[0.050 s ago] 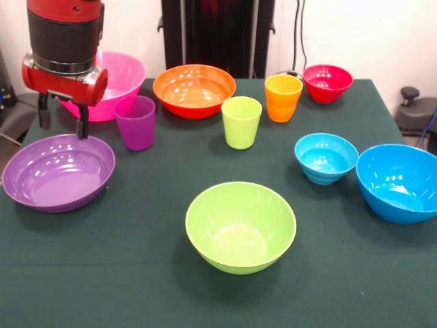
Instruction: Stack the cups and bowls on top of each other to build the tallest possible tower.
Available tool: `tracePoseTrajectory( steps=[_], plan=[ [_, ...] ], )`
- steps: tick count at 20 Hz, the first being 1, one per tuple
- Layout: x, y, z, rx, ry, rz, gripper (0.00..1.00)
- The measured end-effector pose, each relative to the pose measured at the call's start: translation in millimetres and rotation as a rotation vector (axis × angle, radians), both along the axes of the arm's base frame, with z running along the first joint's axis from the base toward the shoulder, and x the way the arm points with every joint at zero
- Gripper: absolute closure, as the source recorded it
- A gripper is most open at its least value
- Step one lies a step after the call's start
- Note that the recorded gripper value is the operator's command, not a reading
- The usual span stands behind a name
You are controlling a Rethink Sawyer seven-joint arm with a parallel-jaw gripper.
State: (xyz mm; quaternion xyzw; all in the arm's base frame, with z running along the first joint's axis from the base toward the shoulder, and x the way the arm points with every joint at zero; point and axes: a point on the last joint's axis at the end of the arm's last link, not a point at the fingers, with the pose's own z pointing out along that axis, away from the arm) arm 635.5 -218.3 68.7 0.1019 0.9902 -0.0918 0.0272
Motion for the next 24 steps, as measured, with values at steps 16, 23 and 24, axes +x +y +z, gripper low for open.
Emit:
tracePoseTrajectory(
  steps=[16,23,24],
  plan=[
    [10.2,19,-13,0.056,-0.086,-0.034,0.0],
    [4.9,27,-37,0.084,-0.08,-0.043,0.0],
    [4.1,27,-40,0.087,-0.08,-0.043,0.0]
  ],
)
